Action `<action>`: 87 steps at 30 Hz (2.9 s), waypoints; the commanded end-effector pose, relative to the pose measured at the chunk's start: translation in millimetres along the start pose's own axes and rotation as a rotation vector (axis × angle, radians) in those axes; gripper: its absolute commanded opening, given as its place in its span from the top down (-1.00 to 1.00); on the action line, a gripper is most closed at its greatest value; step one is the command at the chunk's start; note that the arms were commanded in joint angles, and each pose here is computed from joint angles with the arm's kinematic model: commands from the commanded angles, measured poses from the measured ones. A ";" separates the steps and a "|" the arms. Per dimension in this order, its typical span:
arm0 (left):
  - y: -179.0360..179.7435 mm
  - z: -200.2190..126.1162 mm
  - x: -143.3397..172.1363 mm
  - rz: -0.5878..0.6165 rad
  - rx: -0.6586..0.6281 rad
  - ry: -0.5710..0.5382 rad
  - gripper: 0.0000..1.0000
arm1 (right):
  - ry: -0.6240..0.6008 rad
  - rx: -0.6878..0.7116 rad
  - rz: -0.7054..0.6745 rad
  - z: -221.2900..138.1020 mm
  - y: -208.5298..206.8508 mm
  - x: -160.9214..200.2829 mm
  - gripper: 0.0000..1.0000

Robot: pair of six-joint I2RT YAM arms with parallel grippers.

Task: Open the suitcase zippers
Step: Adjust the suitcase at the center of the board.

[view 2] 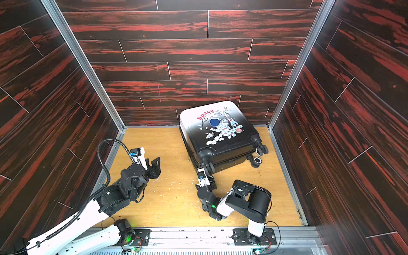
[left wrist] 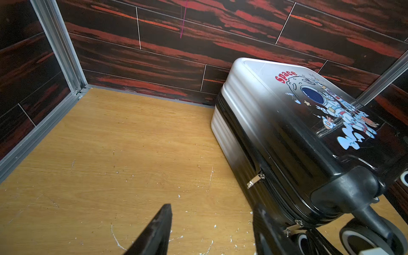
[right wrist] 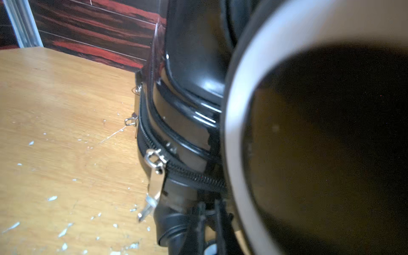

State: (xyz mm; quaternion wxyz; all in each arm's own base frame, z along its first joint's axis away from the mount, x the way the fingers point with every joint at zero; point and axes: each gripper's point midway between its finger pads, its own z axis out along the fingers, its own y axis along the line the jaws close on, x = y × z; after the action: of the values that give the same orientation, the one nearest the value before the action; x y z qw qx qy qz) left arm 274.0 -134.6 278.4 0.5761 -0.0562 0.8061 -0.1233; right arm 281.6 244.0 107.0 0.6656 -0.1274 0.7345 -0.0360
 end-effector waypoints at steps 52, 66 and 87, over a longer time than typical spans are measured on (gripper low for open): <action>-113.7 21.9 94.1 0.129 0.429 0.114 -0.39 | 0.415 -0.351 0.254 -96.3 -65.9 -132.4 -0.11; -135.1 30.5 137.2 0.218 0.487 0.041 -0.73 | 0.952 -0.414 0.491 -68.0 -100.9 -74.7 -0.46; -164.4 55.3 154.8 0.333 0.554 -0.173 -0.66 | 0.905 -0.788 0.805 -45.1 -32.2 -124.1 0.58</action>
State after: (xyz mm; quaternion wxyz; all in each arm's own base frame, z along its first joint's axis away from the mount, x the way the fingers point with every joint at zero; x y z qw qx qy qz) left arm 260.8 -326.7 137.8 0.6087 0.2366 0.7235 -0.2240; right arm 257.7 201.2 199.9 0.1498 0.0007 0.9346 0.3227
